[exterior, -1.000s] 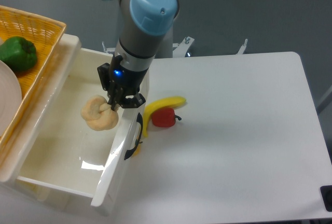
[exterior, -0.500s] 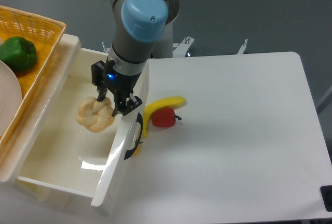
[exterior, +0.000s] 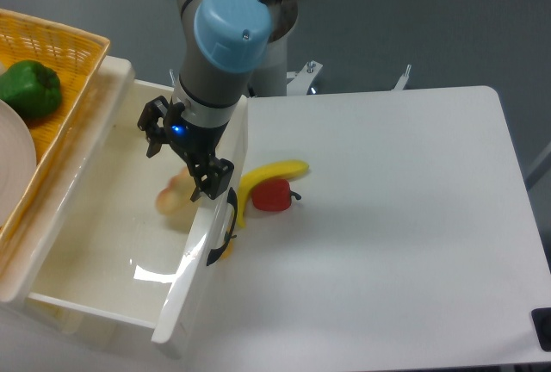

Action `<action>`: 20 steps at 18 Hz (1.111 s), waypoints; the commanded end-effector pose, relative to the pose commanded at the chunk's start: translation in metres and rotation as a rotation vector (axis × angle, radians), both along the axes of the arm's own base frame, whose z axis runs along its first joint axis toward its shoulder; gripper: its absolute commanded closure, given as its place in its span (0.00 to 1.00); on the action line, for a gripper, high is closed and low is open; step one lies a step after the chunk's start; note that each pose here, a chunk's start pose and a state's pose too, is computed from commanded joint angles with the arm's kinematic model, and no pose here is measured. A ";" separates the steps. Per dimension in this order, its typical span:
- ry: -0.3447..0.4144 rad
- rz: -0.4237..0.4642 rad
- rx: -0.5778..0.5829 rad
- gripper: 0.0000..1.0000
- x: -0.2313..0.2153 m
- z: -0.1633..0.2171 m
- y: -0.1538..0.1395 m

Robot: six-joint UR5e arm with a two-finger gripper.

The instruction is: Place the round bread in the upper white drawer

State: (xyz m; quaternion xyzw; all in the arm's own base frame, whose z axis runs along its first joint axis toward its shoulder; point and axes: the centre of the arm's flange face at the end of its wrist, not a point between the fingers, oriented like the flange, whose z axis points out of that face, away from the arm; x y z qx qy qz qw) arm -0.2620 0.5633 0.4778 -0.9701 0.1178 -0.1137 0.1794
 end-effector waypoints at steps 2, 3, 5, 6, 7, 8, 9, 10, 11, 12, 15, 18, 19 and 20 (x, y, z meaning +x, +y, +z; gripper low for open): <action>0.011 0.008 0.012 0.00 -0.006 0.005 -0.001; 0.022 0.014 0.024 0.00 -0.010 0.007 -0.002; 0.047 0.031 0.048 0.00 -0.021 0.011 -0.004; 0.061 0.033 0.054 0.00 -0.024 0.011 -0.004; 0.080 0.027 0.056 0.00 -0.026 0.012 -0.005; 0.104 0.039 0.062 0.00 -0.035 0.014 -0.008; 0.126 0.047 0.070 0.00 -0.043 0.015 -0.011; 0.138 0.048 0.079 0.00 -0.045 0.015 -0.011; 0.158 0.040 0.099 0.00 -0.046 0.016 -0.009; 0.175 0.023 0.112 0.00 -0.049 0.011 -0.006; 0.232 -0.002 0.101 0.00 -0.060 -0.003 -0.002; 0.319 -0.019 0.016 0.00 -0.071 -0.014 -0.006; 0.328 -0.020 -0.003 0.00 -0.072 -0.018 -0.009; 0.335 -0.013 -0.016 0.00 -0.076 -0.020 -0.012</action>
